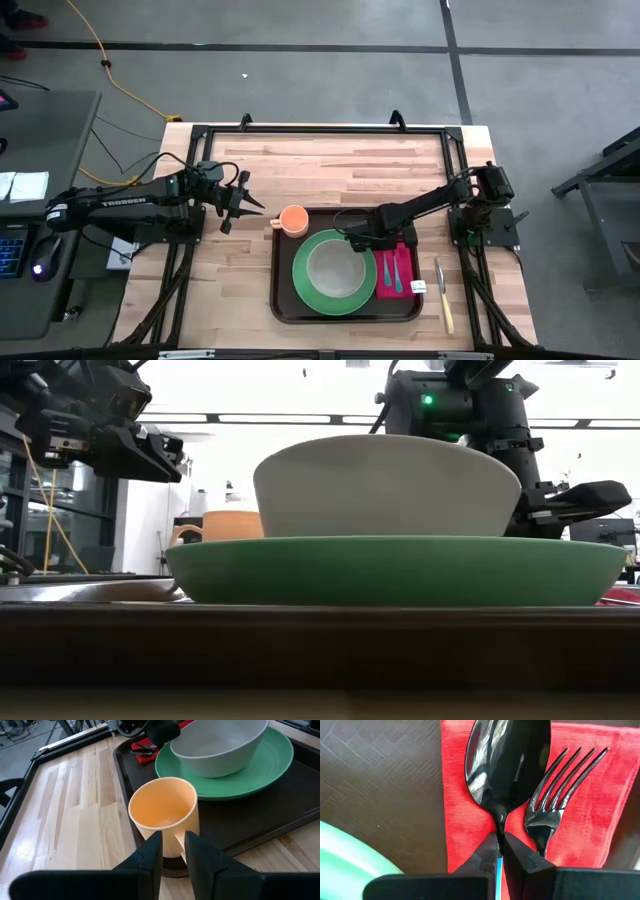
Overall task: Set up tray
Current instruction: Put the blue spoon on the left of the blue fork on the brown serving tray, then put the yellow table knife on the right of the blue fork on the brown serving tray
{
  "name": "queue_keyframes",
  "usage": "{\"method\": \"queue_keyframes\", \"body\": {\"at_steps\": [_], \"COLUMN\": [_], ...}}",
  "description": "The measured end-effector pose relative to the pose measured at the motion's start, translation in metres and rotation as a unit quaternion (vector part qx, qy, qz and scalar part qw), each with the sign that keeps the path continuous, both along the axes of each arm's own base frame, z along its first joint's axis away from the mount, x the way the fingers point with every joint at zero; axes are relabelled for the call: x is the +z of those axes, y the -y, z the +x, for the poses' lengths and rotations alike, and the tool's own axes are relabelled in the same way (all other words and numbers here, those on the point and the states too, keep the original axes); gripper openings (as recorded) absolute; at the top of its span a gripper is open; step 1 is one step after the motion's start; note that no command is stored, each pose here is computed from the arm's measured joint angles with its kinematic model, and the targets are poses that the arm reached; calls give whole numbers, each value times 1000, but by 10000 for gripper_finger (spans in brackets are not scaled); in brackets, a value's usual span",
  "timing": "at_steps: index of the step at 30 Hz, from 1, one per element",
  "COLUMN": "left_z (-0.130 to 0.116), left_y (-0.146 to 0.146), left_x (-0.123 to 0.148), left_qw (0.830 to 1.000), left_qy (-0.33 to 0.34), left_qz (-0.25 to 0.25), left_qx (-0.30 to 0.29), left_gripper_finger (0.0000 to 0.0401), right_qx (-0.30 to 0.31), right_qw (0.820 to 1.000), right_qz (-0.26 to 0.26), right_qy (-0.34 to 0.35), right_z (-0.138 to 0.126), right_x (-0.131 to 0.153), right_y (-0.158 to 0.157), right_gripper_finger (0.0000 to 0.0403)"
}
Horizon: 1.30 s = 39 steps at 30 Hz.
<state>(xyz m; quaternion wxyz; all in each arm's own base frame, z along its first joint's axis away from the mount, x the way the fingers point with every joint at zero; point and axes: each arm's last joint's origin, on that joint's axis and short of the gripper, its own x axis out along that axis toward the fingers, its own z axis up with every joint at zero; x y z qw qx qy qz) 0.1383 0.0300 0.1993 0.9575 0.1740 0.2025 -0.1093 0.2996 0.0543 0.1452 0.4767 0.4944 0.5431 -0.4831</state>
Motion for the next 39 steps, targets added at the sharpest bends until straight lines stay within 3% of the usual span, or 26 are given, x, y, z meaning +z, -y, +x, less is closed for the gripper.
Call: {"method": "queue_keyframes", "body": {"at_steps": [39], "left_z": [0], "left_y": [0], "left_x": [0], "left_qw": [1000], "left_qy": [0], "left_qz": [0], "left_qx": [0], "left_gripper_finger": [113], "right_qx": [-1], "right_qw": [1000], "right_qz": [23], "right_qy": [10], "right_z": [1], "right_x": [5], "right_y": [-1], "right_gripper_finger": [60]}}
